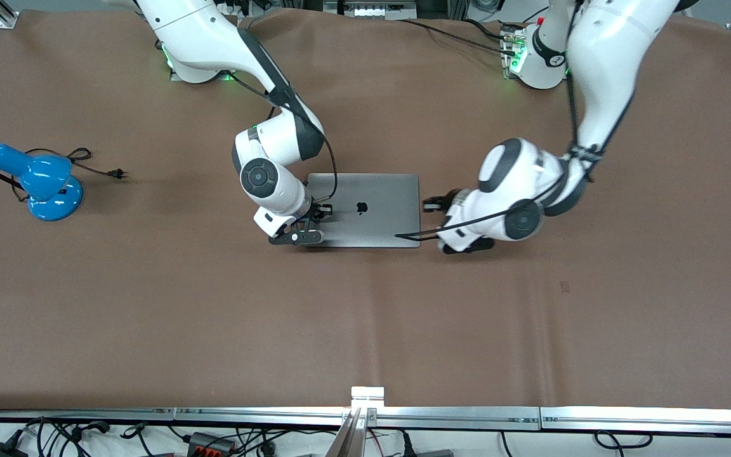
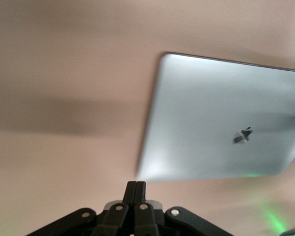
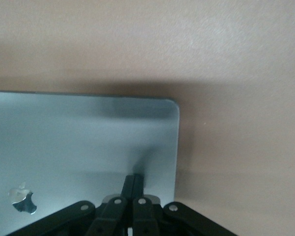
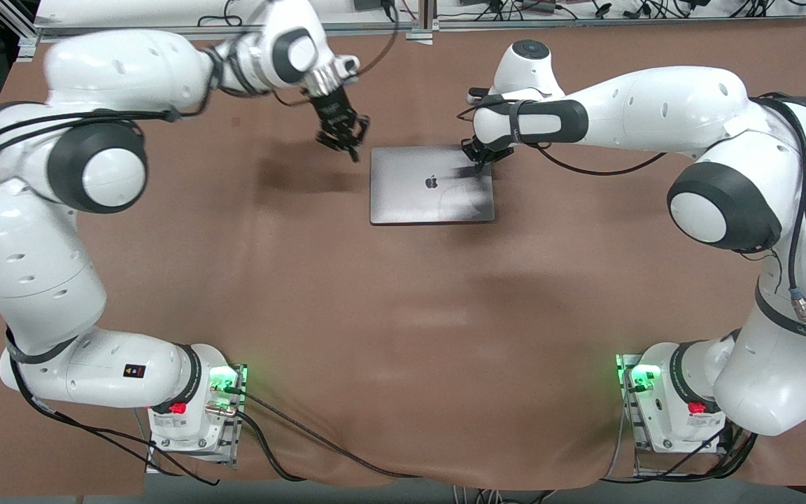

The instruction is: Close laptop with both arms from behind

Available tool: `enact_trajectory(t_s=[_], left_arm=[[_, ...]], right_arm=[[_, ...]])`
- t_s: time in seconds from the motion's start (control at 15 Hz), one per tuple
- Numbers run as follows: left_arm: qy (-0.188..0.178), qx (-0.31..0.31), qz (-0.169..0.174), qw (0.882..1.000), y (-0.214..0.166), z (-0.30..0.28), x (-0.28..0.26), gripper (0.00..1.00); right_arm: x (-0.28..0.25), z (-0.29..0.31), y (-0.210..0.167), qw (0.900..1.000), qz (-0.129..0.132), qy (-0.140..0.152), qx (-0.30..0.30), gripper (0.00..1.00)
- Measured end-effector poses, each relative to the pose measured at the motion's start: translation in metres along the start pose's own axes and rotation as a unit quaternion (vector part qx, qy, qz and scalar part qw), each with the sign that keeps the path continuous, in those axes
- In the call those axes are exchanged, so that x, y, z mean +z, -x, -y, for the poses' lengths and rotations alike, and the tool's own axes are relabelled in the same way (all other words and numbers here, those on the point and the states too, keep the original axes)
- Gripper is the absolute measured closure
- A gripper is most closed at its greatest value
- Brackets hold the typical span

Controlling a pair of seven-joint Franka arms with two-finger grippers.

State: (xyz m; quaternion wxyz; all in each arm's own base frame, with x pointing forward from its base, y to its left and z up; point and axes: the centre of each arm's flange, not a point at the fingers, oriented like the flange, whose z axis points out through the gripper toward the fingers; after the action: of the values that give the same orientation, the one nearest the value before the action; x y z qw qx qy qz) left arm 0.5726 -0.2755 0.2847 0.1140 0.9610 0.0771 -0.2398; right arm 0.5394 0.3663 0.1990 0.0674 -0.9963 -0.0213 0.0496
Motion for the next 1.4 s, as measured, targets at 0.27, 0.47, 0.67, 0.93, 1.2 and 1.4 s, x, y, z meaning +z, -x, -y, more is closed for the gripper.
enact_trajectory(t_s=[0.27, 0.47, 0.67, 0.93, 1.2, 1.4], left_arm=[[-0.056, -0.012, -0.011, 0.998, 0.028, 0.053, -0.084, 0.93], [-0.071, -0.024, -0.045, 0.996, 0.053, 0.119, -0.164, 0.77], [-0.08, -0.003, -0.1, 0.992, 0.081, 0.21, -0.244, 0.52], [-0.084, -0.004, -0.099, 0.992, 0.109, 0.255, -0.267, 0.17], [-0.101, -0.004, -0.138, 0.985, 0.119, 0.256, -0.283, 0.0], [-0.102, 0.001, -0.151, 0.983, 0.126, 0.249, -0.293, 0.0]], right_arm=[[-0.071, -0.018, -0.026, 0.999, -0.028, 0.021, -0.005, 0.99], [-0.17, -0.038, -0.032, 0.999, -0.032, 0.039, -0.008, 0.99], [-0.253, -0.064, -0.032, 0.999, -0.013, 0.047, -0.021, 0.99], [-0.316, -0.121, -0.044, 0.998, -0.003, 0.063, -0.03, 0.89], [-0.348, -0.18, -0.056, 0.997, -0.025, 0.075, 0.009, 0.5], [-0.372, -0.196, -0.057, 0.996, -0.037, 0.079, 0.024, 0.23]])
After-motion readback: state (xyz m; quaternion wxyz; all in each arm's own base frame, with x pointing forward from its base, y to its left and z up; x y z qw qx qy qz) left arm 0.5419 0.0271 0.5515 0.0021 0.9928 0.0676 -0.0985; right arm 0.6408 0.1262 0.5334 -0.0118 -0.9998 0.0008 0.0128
